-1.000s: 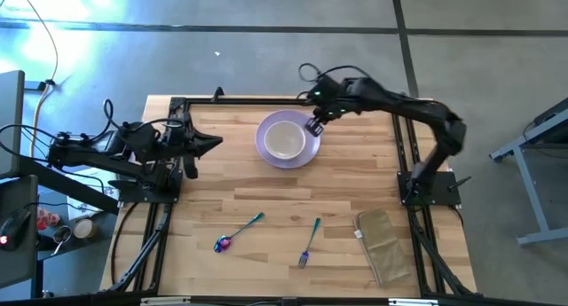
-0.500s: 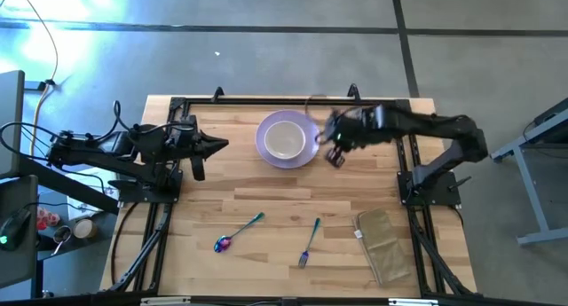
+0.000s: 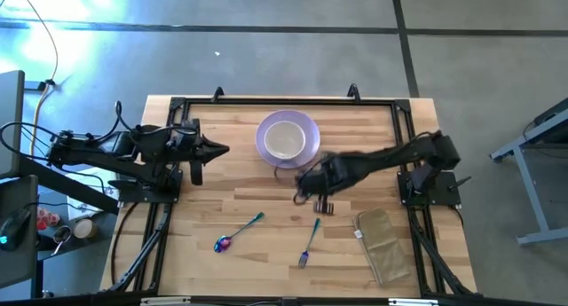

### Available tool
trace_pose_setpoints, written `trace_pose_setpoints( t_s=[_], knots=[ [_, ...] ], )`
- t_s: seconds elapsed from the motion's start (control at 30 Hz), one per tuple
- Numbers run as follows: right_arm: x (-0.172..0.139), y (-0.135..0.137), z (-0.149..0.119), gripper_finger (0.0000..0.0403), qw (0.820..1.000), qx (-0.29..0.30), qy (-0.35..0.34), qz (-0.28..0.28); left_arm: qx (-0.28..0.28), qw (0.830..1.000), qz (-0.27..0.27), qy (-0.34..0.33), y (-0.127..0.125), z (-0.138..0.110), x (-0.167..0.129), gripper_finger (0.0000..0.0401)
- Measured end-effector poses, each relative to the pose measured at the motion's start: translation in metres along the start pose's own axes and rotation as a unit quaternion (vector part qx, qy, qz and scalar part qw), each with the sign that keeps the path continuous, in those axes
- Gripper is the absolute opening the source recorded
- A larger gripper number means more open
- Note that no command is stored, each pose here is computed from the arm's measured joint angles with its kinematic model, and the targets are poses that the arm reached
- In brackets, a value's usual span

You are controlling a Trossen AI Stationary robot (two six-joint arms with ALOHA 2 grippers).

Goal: Set table place
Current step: Put the violet fork to the left of the plate on the table

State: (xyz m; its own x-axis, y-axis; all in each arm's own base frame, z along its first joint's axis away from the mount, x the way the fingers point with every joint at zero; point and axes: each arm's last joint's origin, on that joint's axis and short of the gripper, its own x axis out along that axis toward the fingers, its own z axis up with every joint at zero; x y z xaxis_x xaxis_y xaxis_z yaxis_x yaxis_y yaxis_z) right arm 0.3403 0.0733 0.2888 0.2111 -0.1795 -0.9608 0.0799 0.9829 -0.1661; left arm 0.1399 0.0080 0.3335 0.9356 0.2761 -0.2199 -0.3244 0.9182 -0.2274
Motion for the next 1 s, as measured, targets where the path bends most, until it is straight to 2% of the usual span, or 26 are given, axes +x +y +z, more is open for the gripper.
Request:
trace_pose_setpoints(
  t_s=[0.17,0.37,0.5,0.77,0.9,1.0],
  knots=[
    [0.01,0.037,0.0,0.0,0.992,-0.116,0.0,0.052,0.009,1.0,0.002,0.006,0.0,-0.001,0.0,0.0001],
    [0.018,0.063,-0.005,0.0007,0.969,-0.239,0.008,0.065,-0.009,1.0,0.002,0.006,0.0,-0.001,0.0,0.0001],
    [0.031,0.076,-0.003,0.003,0.955,-0.276,0.013,0.103,-0.014,1.0,0.002,0.006,0.0,-0.001,0.0,0.0001],
    [0.069,0.101,0.007,0.0086,0.921,-0.366,0.0,0.134,-0.021,1.0,0.002,0.006,0.0,-0.001,0.0,0.0001],
    [0.089,0.109,0.006,0.0097,0.908,-0.384,0.025,0.167,-0.021,1.0,0.004,0.009,0.001,-0.002,0.0,0.0001],
    [0.099,0.112,0.006,0.0099,0.901,-0.399,0.032,0.169,-0.023,1.0,0.006,0.015,0.001,-0.003,0.0,0.0001]
  ],
)
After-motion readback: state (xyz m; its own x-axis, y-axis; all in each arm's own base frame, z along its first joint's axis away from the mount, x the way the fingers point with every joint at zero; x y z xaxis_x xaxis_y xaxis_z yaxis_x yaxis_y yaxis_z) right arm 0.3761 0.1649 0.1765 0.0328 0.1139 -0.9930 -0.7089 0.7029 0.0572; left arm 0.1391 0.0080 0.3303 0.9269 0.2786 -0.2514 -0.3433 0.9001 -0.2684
